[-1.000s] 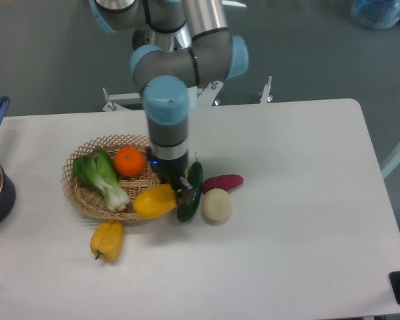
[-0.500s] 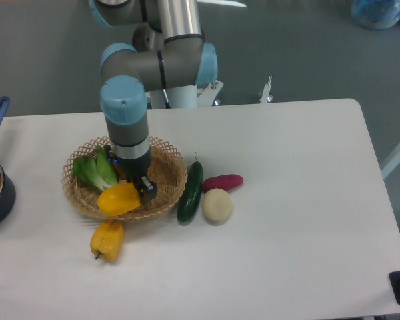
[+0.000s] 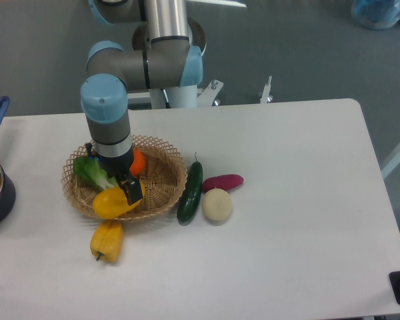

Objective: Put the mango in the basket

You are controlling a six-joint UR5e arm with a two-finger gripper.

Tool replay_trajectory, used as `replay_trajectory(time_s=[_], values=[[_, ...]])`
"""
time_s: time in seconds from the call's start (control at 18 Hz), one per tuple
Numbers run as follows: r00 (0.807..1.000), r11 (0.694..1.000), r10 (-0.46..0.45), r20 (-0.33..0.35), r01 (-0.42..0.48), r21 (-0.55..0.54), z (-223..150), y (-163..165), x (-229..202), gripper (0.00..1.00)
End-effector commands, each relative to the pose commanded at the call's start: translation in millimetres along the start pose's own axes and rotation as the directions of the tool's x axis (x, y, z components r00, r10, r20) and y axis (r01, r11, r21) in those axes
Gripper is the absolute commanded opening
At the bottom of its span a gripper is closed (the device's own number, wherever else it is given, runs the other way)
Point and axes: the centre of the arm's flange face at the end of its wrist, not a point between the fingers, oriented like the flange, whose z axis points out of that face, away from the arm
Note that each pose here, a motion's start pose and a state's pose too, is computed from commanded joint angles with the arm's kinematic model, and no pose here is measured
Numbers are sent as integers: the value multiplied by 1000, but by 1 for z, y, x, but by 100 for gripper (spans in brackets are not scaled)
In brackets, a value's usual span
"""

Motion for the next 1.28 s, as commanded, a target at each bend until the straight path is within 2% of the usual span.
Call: replay_trajectory(time_s=[0.22,0.44,0.67,0.89,1.06,1.28], values=[[999,1000,-23,37,23,19,-22,9,-9,100],[991,995,-95,91,92,36,-50,40,-33,100],[973,983,-181,140,176,46,-73,83,-63,100],[955,969,-246,164,242,44,-81,120,-90,100],[949,969,-245,196,244,33,-89,156,-128,100],[945,961,-272,181,277,-2,-72,211,-158,100]])
